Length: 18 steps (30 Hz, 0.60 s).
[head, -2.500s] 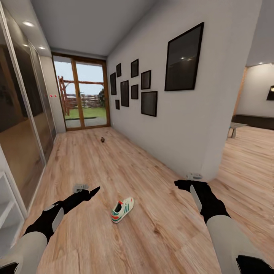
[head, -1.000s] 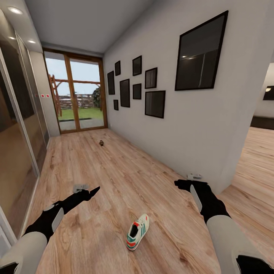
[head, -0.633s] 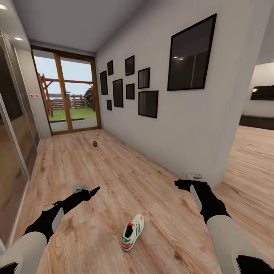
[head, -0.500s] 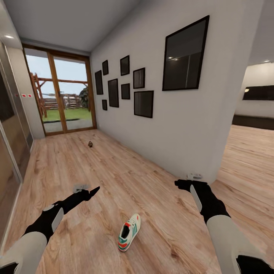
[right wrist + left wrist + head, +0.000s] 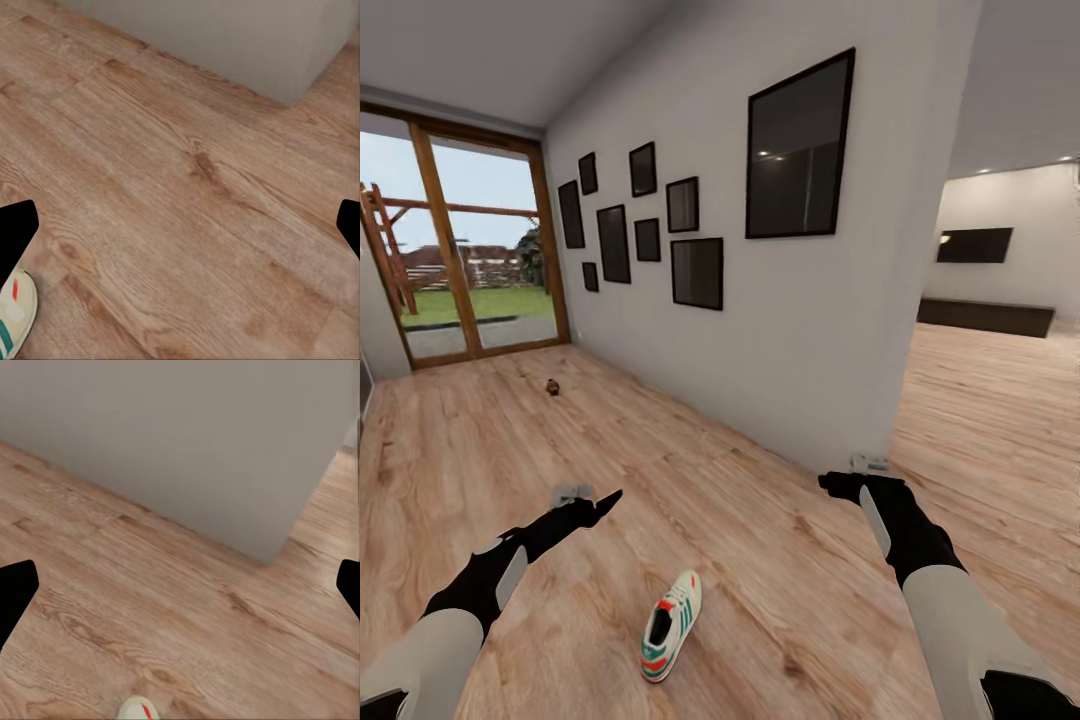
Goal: Pick up the two gym shoes and the two sandals from the corridor floor and place them onto the hallstand (shoe rack) in the corridor, making sure they are on the rack and not on the floor. Arrange them so the two gym shoes are next to each other and the two sandals are next to each other.
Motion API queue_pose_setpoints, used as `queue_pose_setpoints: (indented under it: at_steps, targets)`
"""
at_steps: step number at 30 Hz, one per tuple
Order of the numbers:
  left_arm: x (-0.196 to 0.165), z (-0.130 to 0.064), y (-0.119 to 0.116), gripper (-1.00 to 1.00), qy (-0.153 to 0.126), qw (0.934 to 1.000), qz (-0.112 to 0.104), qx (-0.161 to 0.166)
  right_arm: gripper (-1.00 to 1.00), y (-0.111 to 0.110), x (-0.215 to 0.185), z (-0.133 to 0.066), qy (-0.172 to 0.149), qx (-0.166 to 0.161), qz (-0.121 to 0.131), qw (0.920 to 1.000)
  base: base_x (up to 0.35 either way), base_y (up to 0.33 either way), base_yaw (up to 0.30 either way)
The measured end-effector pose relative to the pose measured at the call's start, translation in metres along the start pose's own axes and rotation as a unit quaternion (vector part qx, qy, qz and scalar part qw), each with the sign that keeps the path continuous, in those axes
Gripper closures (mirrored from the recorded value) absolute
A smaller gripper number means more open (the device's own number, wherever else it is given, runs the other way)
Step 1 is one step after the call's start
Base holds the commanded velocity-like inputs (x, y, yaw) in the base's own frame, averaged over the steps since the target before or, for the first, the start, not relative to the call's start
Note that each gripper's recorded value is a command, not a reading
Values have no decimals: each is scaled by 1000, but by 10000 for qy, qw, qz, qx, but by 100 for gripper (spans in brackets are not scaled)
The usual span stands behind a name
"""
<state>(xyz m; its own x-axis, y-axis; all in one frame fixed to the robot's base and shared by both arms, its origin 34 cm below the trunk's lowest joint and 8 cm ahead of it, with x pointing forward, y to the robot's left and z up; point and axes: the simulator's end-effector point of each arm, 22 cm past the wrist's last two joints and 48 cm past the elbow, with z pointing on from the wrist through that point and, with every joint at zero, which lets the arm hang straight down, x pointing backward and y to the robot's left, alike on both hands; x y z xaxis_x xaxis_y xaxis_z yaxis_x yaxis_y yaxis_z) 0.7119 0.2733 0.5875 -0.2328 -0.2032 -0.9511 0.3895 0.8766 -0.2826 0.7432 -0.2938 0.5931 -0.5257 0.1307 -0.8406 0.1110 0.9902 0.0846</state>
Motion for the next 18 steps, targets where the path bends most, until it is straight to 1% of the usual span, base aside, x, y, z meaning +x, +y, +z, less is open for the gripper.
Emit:
queue_pose_setpoints:
  at_steps: [5,13,14,16,17,18]
  targets:
    - [0,0,0,-100,1,10000,1,-1,-100,0,0,0,2,0,1,10000,85,50,-34]
    - [1,0,1,-100,6,10000,22,-26,-100,0,0,0,-2,6,1,10000,10,6,-4]
    - [2,0,4,-100,14,9999,27,-97,-100,0,0,0,-4,6,1,10000,0,0,0]
    - [5,5,13,-100,14,9988,-16,-498,-100,0,-1,0,-10,-3,13,10000,0,0,0]
    - [7,7,15,-100,16,9980,-39,-624,-100,0,-1,0,-11,-6,16,10000,0,0,0]
    - [10,12,19,-100,22,9959,-86,-901,-100,1,-1,0,-11,-12,21,10000,0,0,0]
